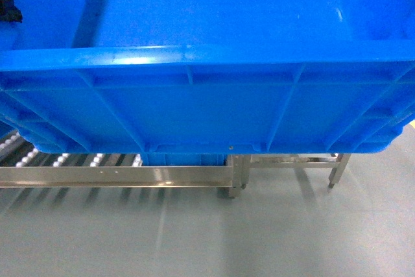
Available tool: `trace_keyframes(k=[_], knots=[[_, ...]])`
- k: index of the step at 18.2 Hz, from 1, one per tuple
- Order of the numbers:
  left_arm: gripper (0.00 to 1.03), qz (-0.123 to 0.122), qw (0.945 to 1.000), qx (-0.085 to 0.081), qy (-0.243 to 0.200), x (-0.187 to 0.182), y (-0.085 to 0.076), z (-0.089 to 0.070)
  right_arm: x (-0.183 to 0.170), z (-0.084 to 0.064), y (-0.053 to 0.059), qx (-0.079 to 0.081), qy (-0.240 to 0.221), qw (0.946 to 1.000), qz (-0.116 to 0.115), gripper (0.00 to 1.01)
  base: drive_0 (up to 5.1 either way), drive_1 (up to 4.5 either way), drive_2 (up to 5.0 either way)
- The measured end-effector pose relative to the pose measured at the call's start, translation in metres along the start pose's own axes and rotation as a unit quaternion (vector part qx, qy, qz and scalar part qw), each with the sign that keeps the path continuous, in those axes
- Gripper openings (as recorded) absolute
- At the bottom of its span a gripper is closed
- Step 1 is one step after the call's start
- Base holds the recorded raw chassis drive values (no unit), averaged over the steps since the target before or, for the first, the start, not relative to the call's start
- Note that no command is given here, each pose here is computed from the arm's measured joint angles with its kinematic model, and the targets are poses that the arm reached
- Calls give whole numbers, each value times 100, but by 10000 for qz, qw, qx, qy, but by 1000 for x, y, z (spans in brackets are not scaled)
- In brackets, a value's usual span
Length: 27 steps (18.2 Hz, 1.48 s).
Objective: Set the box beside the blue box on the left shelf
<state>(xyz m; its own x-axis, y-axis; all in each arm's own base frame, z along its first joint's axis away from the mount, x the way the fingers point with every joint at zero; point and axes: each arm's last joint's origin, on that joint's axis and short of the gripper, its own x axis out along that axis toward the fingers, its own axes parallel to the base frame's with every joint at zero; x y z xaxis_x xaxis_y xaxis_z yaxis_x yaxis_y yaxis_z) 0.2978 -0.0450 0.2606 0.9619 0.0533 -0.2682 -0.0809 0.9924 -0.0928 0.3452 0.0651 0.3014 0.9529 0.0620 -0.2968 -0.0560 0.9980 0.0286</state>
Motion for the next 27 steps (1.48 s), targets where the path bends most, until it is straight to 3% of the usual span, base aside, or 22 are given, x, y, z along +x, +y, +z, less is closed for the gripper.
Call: trace_keyframes(k=[27], knots=[[32,-2,10000,-6,-15,0,0,0,0,1,0,-6,-21,10000,-1,18,-495,241,241]])
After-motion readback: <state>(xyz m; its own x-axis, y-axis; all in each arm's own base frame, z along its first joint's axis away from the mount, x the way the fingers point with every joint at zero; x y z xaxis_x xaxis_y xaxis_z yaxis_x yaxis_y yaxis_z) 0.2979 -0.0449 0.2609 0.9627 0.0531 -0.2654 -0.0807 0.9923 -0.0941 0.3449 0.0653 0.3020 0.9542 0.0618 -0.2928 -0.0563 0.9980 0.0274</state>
